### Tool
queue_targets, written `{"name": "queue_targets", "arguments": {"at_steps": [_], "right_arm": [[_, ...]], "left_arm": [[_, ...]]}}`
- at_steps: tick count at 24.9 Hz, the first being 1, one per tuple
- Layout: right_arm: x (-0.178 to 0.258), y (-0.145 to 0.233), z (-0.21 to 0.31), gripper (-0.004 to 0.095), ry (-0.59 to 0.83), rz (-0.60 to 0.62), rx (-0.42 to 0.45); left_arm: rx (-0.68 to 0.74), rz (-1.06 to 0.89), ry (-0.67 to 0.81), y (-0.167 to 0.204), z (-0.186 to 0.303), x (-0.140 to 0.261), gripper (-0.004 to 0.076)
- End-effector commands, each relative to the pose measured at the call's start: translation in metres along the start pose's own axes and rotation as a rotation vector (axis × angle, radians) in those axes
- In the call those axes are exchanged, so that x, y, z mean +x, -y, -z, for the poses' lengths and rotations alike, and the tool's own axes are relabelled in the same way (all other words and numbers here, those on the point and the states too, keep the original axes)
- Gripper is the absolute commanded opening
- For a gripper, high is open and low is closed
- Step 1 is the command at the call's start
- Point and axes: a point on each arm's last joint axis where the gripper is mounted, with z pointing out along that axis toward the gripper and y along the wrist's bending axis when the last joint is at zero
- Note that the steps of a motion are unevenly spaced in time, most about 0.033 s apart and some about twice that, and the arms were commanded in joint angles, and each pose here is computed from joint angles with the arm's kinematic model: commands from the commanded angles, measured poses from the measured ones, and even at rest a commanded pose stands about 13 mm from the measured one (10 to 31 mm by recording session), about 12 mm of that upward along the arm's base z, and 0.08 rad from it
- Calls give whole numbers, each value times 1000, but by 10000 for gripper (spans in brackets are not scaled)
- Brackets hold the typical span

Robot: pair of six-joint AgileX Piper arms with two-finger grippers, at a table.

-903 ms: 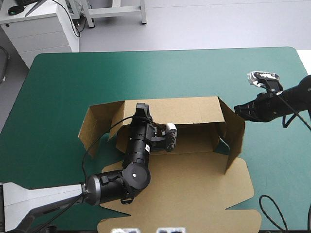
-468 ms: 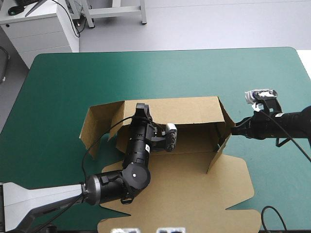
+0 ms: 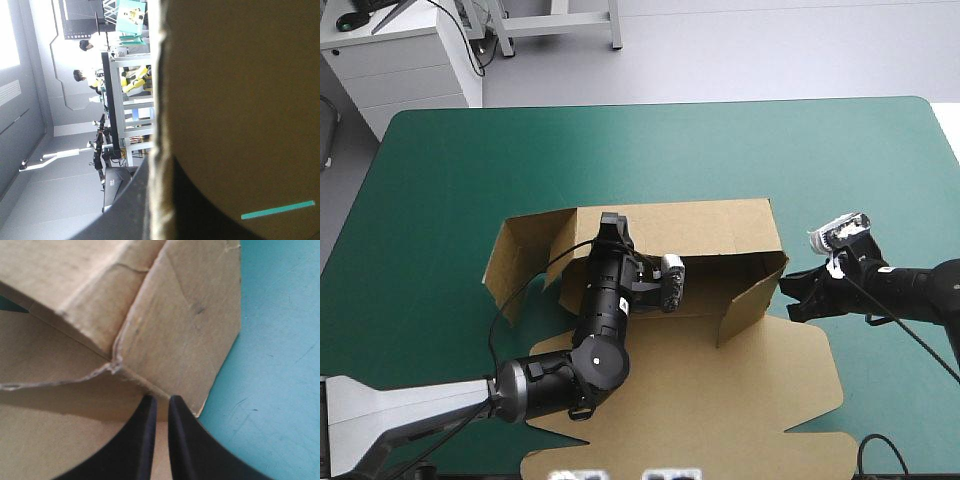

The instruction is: Fold the box

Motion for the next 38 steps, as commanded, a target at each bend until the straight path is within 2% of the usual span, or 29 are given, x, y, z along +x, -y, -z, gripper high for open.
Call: {"name": "queue_targets", "arguments": {"at_steps": [1,4,6,8,12,14,16,20,23,29,33,38], "right_arm": [[-11,-8,8,332,80,46,-49],[-11,-5,6,649,80,53,-39],[-11,-1,3,790,86,47,-15],[-11,2,0,854,79,35,-10],[-9,6,-9,815,55,-42,-64],[-8,5,-10,787,89,-61,-70],[-4,2,-9,761,136,-74,-44],[20,-5,-6,742,170,-84,63],[20,-11,1,742,225,-74,80],[19,-15,-2,736,220,-53,93],[16,-25,-13,689,190,-7,153],[10,-35,-21,684,213,11,213]], "left_arm": [[-103,32,7,-24,7,4,-8],[-102,32,8,-24,7,4,-8],[-100,32,12,-24,7,3,-8],[-99,32,14,-24,7,3,-8],[-96,32,21,-23,7,2,-8],[-96,32,21,-23,7,2,-8],[-96,32,21,-23,7,2,-8],[-94,31,25,-23,7,2,-8],[-88,31,36,-23,7,1,-8],[-87,31,38,-22,7,1,-8],[-87,31,38,-22,7,1,-8],[-87,31,38,-22,7,1,-8]]}}
